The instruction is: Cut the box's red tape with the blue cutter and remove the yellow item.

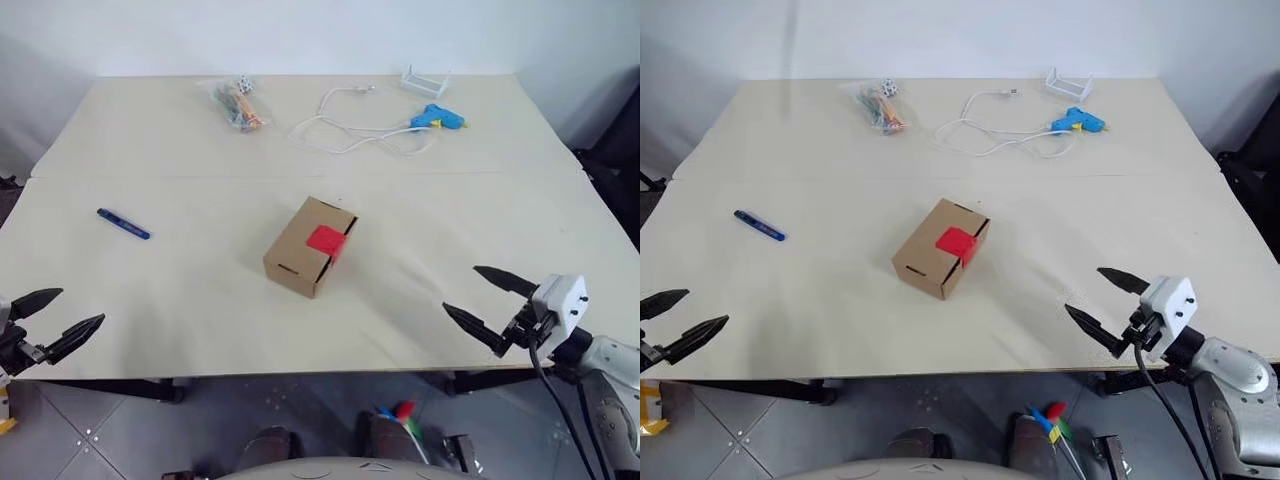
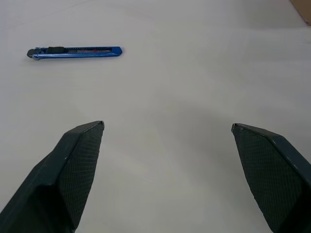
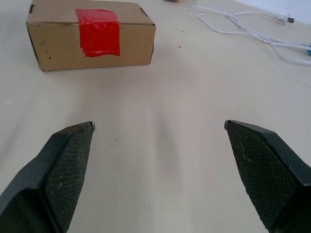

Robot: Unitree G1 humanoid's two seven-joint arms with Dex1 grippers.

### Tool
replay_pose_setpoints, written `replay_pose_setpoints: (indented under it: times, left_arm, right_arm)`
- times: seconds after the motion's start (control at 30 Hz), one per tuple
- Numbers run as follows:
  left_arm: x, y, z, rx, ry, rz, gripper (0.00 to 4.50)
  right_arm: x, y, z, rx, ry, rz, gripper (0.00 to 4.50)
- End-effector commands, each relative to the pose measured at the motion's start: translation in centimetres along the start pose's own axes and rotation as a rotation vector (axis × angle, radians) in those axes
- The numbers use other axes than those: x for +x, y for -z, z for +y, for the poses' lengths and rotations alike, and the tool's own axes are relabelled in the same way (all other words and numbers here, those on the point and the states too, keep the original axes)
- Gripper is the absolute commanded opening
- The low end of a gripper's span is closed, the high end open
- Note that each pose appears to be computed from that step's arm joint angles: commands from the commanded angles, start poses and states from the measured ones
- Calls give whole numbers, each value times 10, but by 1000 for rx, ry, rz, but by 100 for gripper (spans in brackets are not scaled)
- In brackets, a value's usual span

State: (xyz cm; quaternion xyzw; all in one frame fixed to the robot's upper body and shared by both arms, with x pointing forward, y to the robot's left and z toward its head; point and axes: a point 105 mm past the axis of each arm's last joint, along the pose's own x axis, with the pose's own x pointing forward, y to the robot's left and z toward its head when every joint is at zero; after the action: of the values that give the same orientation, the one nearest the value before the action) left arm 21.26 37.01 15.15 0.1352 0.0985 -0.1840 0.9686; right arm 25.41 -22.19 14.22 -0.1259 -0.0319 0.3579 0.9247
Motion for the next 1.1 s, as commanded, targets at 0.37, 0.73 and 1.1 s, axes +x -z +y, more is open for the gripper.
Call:
replay_pose_setpoints:
  times: [0.37,0.73,1.1]
  left_arm:
    - [44,-14,-35,46,113,-69,334]
    - [176,-56,-94,119,325,-116,0]
    - [204,-62,-193,183,694,-63,0]
  right_arm:
    - [16,-6,16,9,-78,-23,390]
    - [101,4,9,-73,-13,89,11]
    - [168,-8,40,-66,-151,97,5]
